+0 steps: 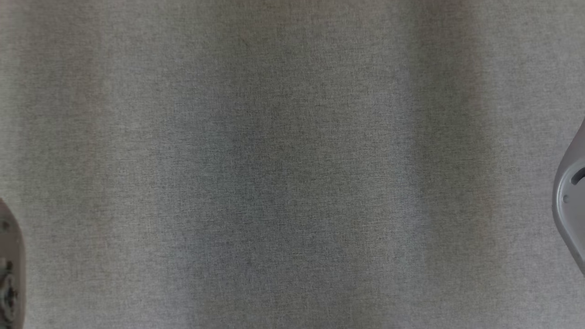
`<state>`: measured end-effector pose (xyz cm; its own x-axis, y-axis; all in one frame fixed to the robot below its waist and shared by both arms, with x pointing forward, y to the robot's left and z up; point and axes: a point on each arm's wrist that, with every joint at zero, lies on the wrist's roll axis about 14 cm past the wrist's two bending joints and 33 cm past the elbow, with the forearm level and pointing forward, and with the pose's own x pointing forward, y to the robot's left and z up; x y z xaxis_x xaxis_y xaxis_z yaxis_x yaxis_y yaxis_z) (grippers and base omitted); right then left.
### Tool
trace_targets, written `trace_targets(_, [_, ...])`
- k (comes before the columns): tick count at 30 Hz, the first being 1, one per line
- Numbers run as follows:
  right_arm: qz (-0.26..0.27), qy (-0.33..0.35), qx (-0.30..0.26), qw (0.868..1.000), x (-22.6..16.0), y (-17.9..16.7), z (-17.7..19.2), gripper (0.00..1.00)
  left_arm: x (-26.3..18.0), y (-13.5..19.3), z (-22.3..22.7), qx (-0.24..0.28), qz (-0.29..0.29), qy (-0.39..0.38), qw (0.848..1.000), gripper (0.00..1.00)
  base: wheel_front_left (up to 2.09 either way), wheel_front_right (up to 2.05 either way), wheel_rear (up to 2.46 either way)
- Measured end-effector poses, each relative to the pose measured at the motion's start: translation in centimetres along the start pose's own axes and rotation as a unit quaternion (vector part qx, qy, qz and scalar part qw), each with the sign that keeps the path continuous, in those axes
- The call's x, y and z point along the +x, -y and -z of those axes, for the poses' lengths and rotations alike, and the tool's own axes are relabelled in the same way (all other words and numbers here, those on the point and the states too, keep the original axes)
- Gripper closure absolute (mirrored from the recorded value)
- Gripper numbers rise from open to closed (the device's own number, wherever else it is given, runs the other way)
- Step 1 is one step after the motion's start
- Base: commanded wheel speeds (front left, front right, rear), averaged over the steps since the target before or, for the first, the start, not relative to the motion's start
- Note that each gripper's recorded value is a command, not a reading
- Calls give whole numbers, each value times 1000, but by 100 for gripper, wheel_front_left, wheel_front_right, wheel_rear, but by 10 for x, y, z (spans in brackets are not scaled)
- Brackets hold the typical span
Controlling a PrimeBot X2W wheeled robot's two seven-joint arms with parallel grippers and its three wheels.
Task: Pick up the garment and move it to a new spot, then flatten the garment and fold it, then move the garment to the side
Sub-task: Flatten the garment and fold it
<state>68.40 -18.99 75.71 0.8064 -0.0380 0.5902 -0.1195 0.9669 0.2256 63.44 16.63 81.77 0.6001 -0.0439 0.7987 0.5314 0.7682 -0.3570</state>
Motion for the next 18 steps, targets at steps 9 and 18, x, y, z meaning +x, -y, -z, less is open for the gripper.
trace_targets(9, [-20, -145, -53, 988, -65, 9, 116, 100, -113, -39, 94, -29, -64, -151, 986, 100, 0, 0, 0])
trace_targets(18, [-47, -296, -56, 952, -174, 15, 171, 100, -259, -71, 78, -65, -220, -210, 950, 100, 0, 0, 0])
